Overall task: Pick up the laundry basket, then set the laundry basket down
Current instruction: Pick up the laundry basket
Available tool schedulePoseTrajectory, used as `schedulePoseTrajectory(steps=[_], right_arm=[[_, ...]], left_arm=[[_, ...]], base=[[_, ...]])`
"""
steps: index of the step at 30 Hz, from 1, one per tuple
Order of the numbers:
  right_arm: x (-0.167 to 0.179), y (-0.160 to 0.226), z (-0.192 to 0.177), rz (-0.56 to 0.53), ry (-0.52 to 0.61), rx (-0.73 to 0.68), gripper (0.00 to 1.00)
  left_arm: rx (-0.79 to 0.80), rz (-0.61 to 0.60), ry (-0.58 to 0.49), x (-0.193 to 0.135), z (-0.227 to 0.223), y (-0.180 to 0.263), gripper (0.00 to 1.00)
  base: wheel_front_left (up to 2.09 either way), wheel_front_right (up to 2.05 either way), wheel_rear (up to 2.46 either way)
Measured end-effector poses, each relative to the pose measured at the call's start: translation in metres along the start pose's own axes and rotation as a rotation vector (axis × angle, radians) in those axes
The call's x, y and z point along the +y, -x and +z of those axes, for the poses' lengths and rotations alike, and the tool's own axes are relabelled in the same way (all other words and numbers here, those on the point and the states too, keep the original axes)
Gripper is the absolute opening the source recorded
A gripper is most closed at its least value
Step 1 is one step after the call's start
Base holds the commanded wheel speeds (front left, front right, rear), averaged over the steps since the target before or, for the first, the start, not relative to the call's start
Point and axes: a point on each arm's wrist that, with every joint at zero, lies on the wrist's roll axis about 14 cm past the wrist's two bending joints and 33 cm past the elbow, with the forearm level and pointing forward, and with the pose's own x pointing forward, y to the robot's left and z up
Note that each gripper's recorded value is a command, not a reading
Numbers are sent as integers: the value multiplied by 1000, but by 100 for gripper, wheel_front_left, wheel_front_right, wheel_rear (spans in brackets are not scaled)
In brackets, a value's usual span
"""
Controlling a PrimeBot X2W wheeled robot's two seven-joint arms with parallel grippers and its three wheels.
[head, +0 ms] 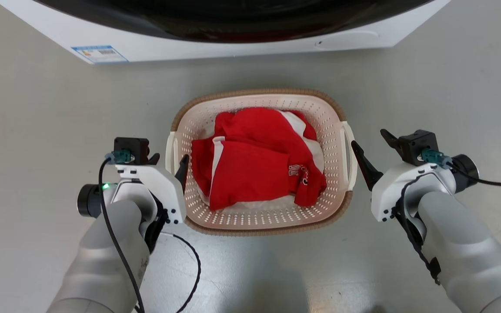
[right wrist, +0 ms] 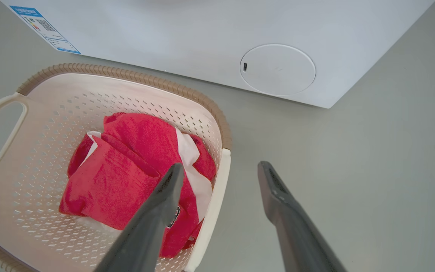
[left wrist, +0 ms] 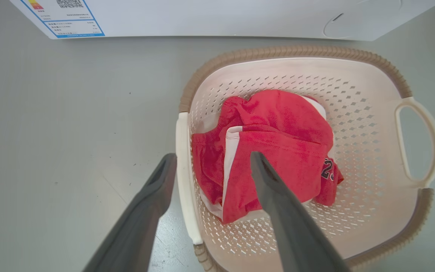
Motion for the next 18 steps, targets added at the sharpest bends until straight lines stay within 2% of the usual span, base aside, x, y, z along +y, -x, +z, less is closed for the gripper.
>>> schedulePoseTrajectory(steps=[8, 18], right_arm=[[6, -17, -19, 25, -5, 59, 100], [12, -28, -25, 41, -30, 78, 100]], left_arm=[[58, 12, -12, 9, -11, -17, 100], [83, 23, -5, 16, -19, -25, 100]], base=[[0, 0, 0], [0, 0, 0]])
